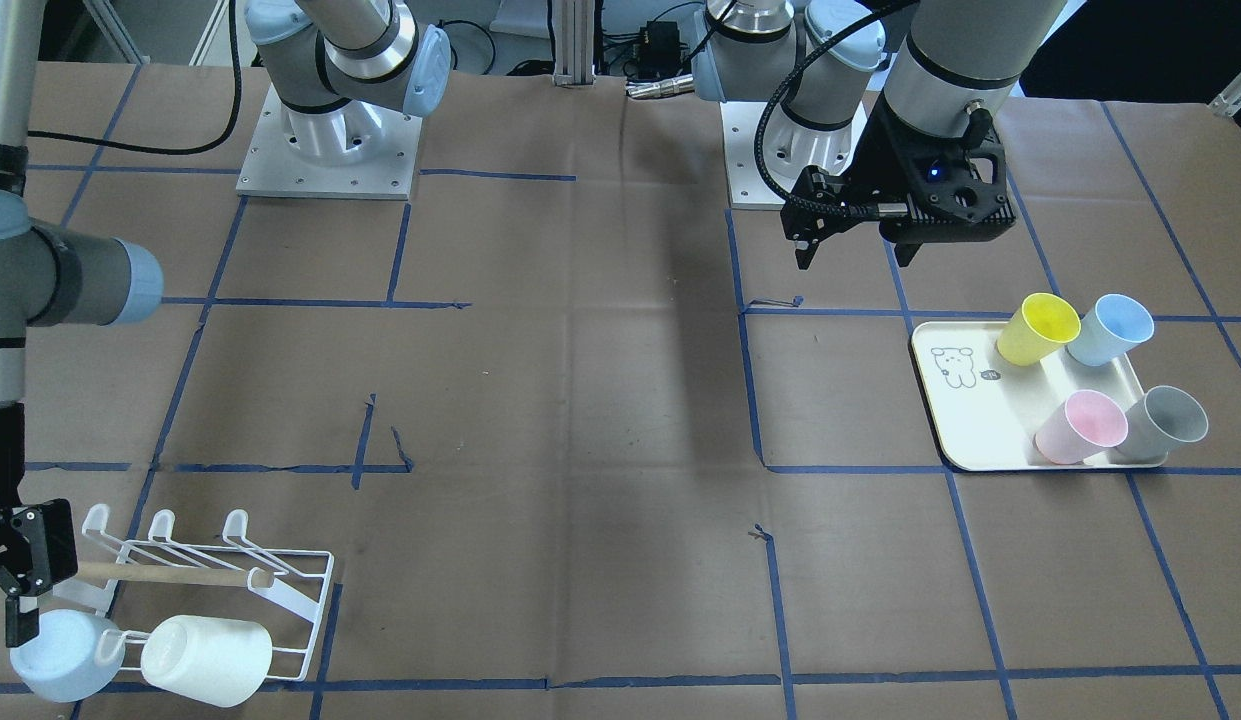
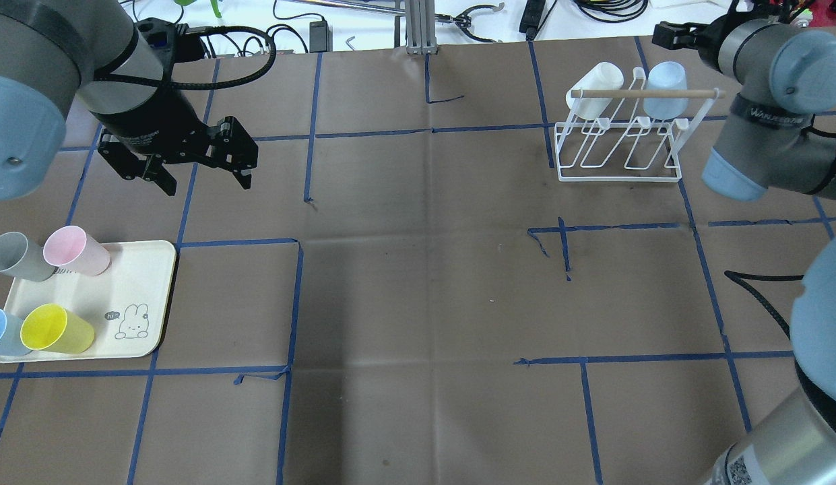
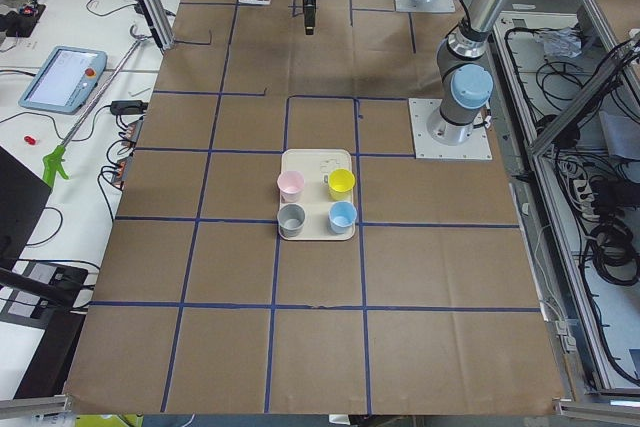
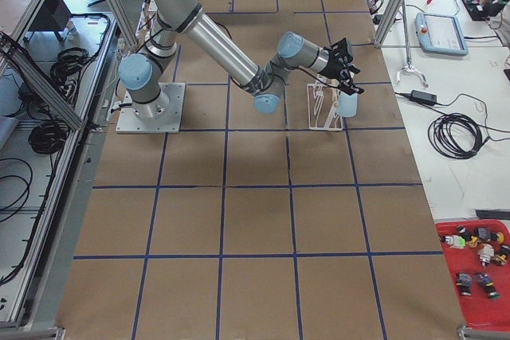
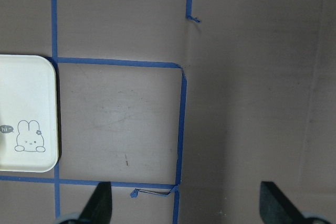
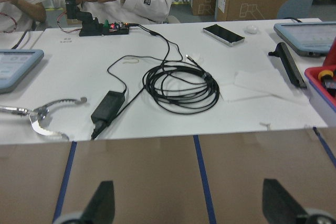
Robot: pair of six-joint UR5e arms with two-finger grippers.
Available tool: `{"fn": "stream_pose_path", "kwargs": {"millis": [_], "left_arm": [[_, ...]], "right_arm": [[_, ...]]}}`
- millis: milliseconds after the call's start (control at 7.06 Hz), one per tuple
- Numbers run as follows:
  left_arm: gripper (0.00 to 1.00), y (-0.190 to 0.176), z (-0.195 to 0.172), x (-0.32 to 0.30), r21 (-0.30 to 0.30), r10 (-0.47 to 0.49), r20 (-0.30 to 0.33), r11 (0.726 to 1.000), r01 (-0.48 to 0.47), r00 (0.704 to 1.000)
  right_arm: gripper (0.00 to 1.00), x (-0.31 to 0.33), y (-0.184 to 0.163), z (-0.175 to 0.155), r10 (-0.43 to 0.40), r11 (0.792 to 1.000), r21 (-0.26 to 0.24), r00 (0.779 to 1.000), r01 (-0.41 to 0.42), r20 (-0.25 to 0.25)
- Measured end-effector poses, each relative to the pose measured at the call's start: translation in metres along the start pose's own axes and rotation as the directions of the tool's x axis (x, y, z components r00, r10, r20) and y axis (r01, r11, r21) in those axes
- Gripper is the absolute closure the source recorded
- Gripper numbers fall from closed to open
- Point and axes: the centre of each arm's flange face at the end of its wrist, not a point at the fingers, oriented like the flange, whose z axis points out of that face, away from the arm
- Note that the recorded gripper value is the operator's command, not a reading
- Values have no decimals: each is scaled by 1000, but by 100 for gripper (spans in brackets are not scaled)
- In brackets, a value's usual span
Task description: Transfer IKEA cup to right arm and place on rack
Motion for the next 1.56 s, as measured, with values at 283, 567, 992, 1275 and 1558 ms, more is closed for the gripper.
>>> {"fn": "stream_pose_path", "kwargs": {"millis": [283,567,992,1275,1558], "left_arm": [[0,0,0,0,1,2,0,1000,-2,1000],[0,0,0,0,1,3,0,1000,-3,1000],[0,0,0,0,2,4,0,1000,-4,1000],[0,0,-1,0,2,4,-1,1000,-4,1000],[0,0,0,0,1,4,-1,1000,-4,1000]], "right_arm": [[0,-4,-25,-22,65,956,-290,997,-54,30],[0,-26,-53,-53,79,864,-500,997,-57,21],[0,-112,-55,-114,31,711,-701,999,-49,-38],[0,-181,-45,-159,8,676,-737,999,-30,-33],[0,-213,-33,-179,-26,645,-764,1000,15,-2]]}}
